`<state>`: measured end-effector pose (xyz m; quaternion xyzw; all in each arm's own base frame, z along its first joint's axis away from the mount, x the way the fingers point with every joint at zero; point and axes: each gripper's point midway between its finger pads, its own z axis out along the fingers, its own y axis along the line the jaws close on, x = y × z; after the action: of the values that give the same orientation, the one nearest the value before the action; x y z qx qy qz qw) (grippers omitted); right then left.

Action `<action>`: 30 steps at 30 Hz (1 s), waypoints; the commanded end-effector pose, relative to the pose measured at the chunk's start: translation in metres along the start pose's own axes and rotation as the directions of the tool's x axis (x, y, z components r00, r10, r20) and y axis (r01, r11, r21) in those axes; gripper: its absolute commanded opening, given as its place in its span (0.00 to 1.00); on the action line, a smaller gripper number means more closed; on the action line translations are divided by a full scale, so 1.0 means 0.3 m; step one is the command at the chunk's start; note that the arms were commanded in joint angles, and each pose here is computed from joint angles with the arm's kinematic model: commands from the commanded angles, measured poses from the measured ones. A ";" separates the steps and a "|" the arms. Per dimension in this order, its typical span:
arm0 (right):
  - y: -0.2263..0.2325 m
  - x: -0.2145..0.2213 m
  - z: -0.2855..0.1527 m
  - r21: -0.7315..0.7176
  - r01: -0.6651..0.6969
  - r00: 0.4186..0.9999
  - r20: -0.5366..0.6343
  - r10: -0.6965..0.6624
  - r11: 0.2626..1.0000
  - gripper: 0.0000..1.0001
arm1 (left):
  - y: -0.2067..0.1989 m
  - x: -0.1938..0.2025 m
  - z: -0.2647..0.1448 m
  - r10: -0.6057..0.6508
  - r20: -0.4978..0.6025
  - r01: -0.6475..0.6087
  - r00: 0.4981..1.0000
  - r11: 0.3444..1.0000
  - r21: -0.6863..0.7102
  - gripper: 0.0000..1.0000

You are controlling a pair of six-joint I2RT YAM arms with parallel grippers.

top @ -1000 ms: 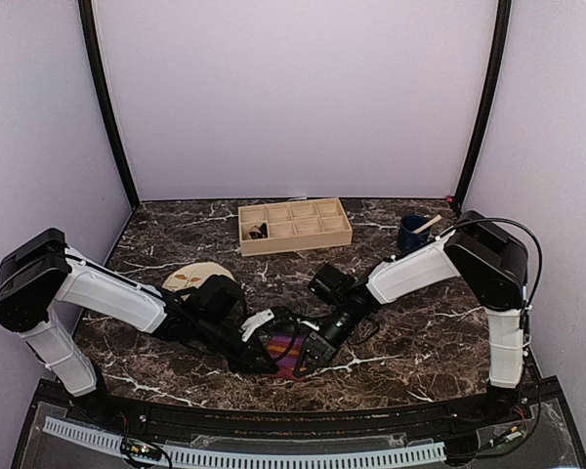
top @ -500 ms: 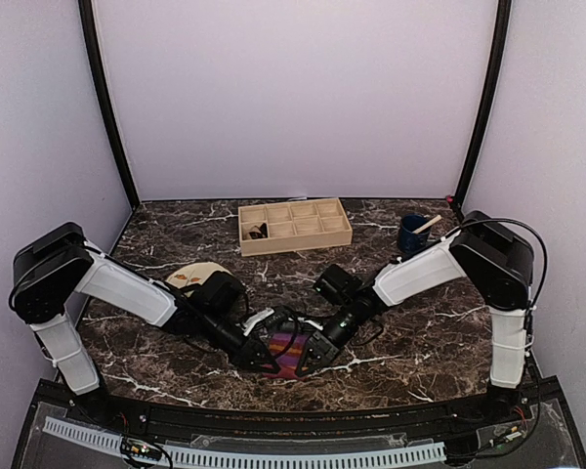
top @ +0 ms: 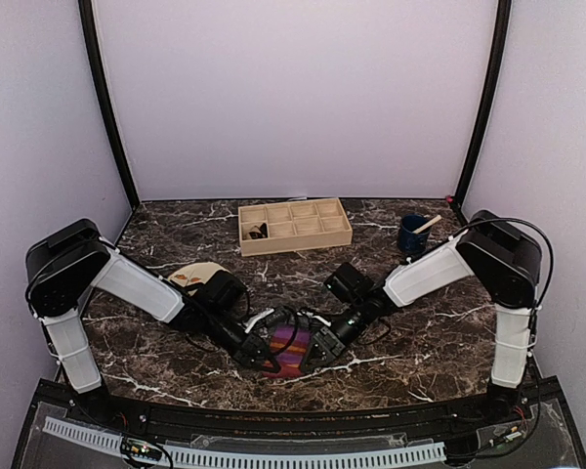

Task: Roll the socks
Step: Roll the sock at the center of the board.

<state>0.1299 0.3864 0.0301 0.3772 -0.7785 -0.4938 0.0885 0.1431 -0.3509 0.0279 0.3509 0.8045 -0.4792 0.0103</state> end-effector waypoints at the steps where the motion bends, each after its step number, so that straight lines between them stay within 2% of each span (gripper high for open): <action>1: -0.113 0.010 -0.037 0.120 -0.071 0.996 0.056 0.065 0.990 0.32 | 0.007 0.003 0.001 -0.042 -0.017 0.043 0.999 0.999 0.025 0.00; 10: -0.135 0.016 -0.085 0.163 -0.089 0.990 0.119 0.070 0.983 0.32 | 0.020 -0.006 0.001 -0.065 -0.024 0.066 0.998 0.997 0.047 0.00; 17: -0.121 -0.033 -0.186 0.366 0.028 0.972 0.208 -0.111 0.930 0.30 | 0.030 -0.019 -0.004 -0.096 -0.046 0.099 0.994 0.993 0.069 0.00; 20: -0.098 -0.051 -0.216 0.485 0.099 0.953 0.204 -0.222 0.869 0.30 | 0.026 -0.034 -0.009 -0.099 -0.047 0.103 0.994 0.991 0.086 0.00; 24: -0.064 -0.060 -0.213 0.631 0.201 0.919 0.143 -0.367 0.749 0.30 | 0.028 -0.044 -0.008 -0.108 -0.059 0.113 0.992 0.989 0.098 0.00; 30: -0.019 -0.059 -0.172 0.778 0.352 0.840 -0.017 -0.543 0.520 0.31 | 0.025 -0.054 -0.005 -0.112 -0.083 0.122 0.990 0.985 0.123 0.00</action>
<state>0.1618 0.3661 0.0560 0.4684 -0.8110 -0.2695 -0.2240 0.1611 -0.3570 0.0264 0.3165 0.7964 -0.5125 -0.0542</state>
